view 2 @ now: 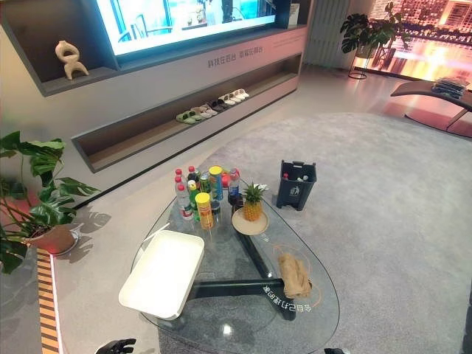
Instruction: Wipe the table with a cloth and put it in the basket.
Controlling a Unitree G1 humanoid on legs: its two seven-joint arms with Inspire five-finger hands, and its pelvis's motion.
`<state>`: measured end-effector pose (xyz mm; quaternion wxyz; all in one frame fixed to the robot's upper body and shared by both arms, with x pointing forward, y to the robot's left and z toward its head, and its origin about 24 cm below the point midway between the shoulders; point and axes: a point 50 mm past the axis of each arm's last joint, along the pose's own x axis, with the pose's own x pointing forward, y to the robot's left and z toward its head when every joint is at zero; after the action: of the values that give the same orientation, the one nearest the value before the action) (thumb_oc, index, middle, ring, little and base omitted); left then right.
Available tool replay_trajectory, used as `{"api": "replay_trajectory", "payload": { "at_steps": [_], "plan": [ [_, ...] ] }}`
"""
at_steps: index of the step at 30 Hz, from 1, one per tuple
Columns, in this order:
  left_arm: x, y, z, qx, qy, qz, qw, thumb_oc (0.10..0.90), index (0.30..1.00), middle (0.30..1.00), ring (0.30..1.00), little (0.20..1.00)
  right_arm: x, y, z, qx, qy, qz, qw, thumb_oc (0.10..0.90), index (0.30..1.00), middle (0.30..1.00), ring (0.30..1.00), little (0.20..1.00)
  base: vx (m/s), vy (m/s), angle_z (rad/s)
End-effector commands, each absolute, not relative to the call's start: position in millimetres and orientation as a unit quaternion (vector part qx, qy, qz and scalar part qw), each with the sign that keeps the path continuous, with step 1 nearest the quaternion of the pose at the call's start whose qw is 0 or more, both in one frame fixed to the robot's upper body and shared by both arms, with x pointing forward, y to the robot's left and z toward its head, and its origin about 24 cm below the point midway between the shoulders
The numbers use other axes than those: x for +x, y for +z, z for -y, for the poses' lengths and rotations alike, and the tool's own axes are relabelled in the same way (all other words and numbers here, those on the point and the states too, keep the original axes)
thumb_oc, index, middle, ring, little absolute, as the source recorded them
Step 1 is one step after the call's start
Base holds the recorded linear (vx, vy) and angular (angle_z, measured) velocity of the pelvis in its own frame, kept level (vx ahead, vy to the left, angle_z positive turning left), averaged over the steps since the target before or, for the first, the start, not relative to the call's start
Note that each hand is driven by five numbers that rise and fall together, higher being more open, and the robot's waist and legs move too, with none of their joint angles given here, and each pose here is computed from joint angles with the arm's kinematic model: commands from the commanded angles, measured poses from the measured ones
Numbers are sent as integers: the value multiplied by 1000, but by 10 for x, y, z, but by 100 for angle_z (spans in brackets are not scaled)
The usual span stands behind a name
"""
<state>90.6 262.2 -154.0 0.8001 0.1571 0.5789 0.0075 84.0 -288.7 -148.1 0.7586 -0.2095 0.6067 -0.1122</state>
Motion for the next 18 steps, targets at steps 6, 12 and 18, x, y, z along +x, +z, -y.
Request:
{"api": "replay_trajectory", "payload": {
  "at_steps": [6, 12, 18],
  "plan": [
    [1087, -1415, -2870, 171, 58, -555, 812, 800, 900, 900, 900, 900, 989, -1390, 3031, -239, -125, -590, 761, 800, 900, 900, 900, 900, 44, -2, 1],
    [1026, -1421, -2893, 162, 70, -556, 812, 800, 900, 900, 900, 900, 924, -1398, 3050, -254, -103, -602, 750, 800, 900, 900, 900, 900, 58, 4, 1],
    [1308, -1328, -2888, 147, 103, -505, 844, 800, 900, 900, 900, 900, 1030, -1367, 3067, -284, -67, -607, 739, 800, 900, 900, 900, 900, -44, 24, 0]
  ]
}}
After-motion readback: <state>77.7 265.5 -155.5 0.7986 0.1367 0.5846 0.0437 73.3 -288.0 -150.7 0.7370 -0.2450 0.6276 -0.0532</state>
